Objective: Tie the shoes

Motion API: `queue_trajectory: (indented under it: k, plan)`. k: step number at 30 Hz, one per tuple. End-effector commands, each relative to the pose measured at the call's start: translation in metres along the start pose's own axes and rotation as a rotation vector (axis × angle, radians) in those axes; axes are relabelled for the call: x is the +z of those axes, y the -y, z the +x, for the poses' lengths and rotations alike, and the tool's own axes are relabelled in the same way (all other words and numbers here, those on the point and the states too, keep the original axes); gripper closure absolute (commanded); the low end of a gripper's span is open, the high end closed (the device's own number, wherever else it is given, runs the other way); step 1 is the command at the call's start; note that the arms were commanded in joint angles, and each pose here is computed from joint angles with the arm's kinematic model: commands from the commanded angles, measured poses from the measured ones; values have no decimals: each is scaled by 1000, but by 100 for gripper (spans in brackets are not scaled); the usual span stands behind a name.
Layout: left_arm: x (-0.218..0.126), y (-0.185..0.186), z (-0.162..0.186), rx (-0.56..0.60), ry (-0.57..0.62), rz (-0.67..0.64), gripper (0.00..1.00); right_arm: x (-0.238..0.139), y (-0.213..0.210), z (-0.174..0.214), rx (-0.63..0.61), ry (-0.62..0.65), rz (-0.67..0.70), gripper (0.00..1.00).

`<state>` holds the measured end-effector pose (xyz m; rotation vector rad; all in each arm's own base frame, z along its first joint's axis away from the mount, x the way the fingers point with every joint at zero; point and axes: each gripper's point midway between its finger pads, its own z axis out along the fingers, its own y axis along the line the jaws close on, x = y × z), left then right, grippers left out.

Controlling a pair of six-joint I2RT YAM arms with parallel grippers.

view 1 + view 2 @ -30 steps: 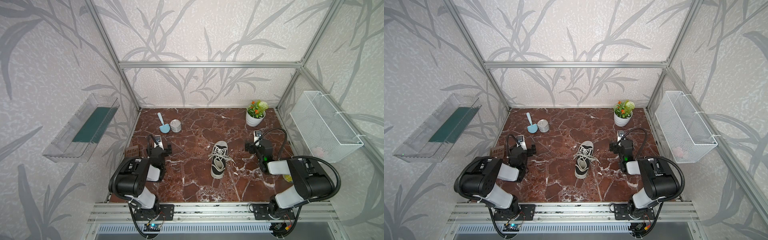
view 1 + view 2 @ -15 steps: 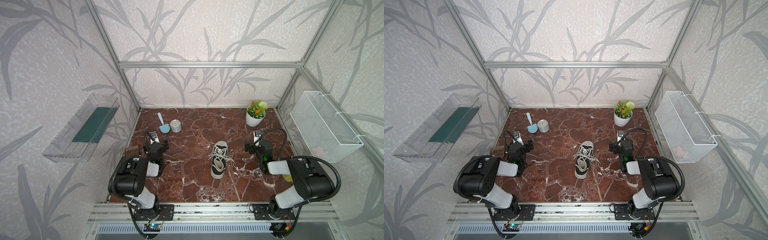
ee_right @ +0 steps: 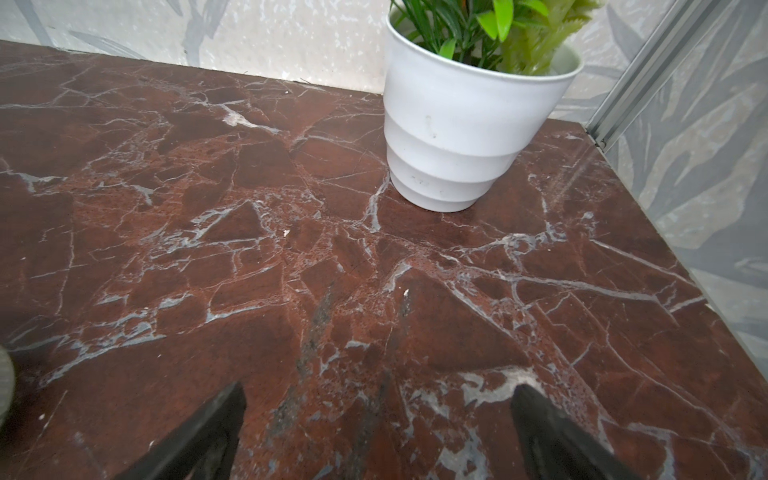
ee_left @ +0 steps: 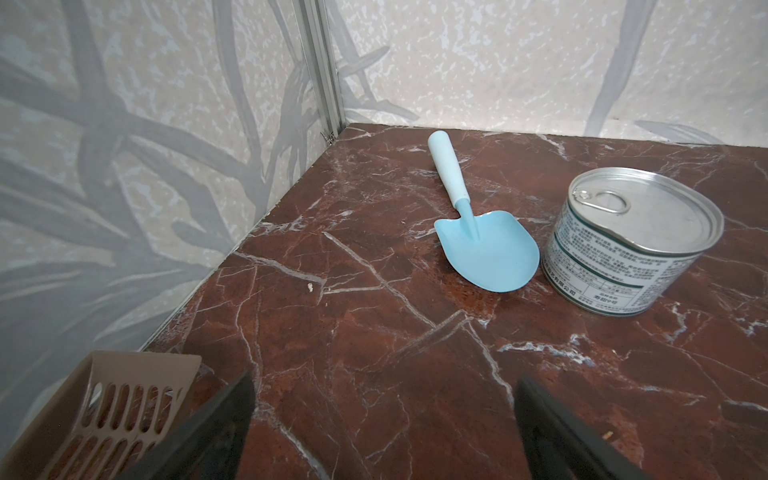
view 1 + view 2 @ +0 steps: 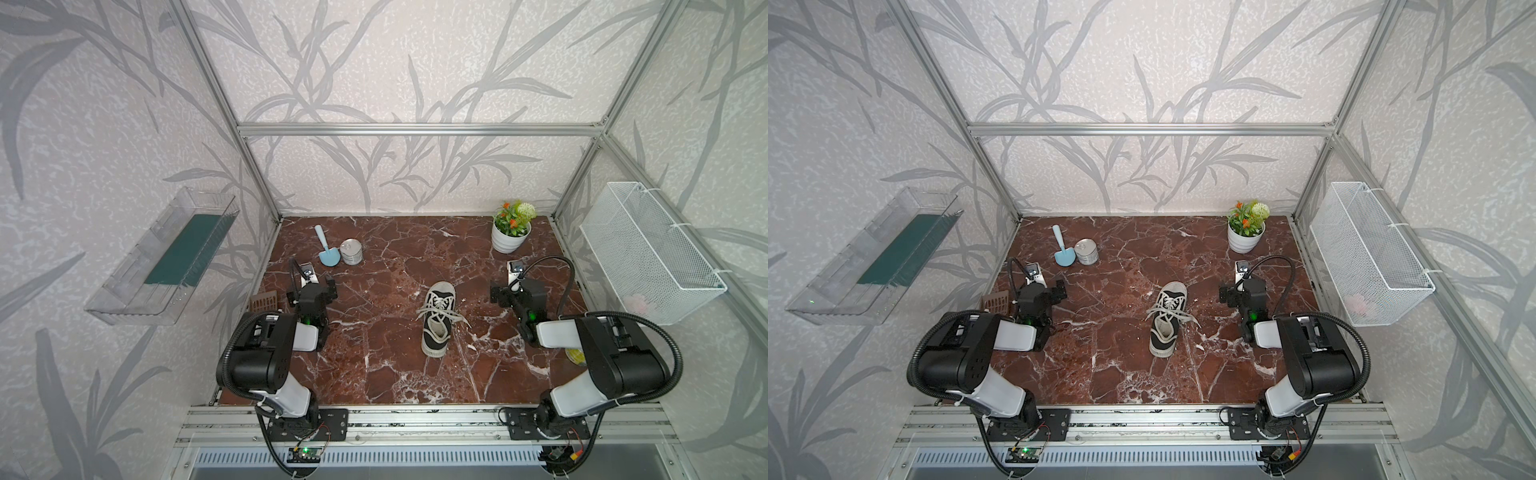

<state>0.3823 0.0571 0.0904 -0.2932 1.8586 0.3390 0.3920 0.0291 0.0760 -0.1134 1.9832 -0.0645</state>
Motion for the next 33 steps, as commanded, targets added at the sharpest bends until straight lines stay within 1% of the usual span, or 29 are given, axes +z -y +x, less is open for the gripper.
queue_trajectory:
  k: [1, 5, 6, 7, 8, 9, 10, 11, 13, 14, 15, 16, 18, 20, 23, 26, 28, 30, 32, 33]
  plan:
    - [2, -4, -11, -22, 24, -21, 1, -1, -1, -15, -5, 38, -12, 1]
    - [-2, -8, -9, -38, 33, -37, 1, -1, -1, -15, -5, 39, -11, 1]
    - [-11, -19, -9, -81, 72, -60, 1, -1, -1, -15, -6, 39, -12, 1]
    - [-21, -32, -6, -156, 114, -45, 1, -1, -1, -16, -6, 40, -12, 1]
    - [-27, -34, -5, -197, 142, 10, 1, -1, -1, -15, -5, 40, -12, 1]
    - [-22, -18, -12, -143, 163, 93, 1, -1, -1, -15, -6, 39, -11, 1]
    - [-19, 6, -17, -75, 163, 210, 1, -1, -1, -15, -5, 40, -12, 1]
    - [-20, 17, -13, -42, 112, 272, 1, -1, -1, -15, -5, 40, -11, 1]
    - [-11, -8, -6, -100, 22, 112, 1, -1, 0, -15, -6, 39, -10, 1]
    - [-5, 8, -6, -54, 18, 185, 1, -1, 0, -15, -4, 40, -11, 1]
    - [-3, 33, -11, 3, 40, 320, 1, -1, 0, -15, -4, 39, -11, 1]
    - [-7, 39, -7, 24, 0, 356, 1, -1, -1, -15, -5, 39, -11, 1]
    - [-5, 28, -3, -1, -31, 292, 1, -1, 0, -15, -4, 39, -10, 1]
    - [0, 24, -10, -19, 26, 258, 1, -1, -1, -15, -6, 40, -11, 1]
    - [6, 17, -5, -22, -56, 208, 1, -1, 0, -15, -4, 39, -10, 1]
    - [5, 19, -7, -19, -10, 218, 1, -1, 0, -16, -5, 40, -10, 1]
    - [6, 20, -6, -13, -41, 225, 1, -1, 0, -15, -5, 39, -10, 1]
    - [6, 20, -7, -13, -16, 221, 1, -1, -1, -15, -4, 40, -11, 1]
    - [5, 21, -6, -12, -34, 226, 1, -1, 0, -15, -5, 40, -10, 1]
    - [5, 24, -6, -6, -23, 242, 1, -1, 0, -15, -4, 40, -11, 1]
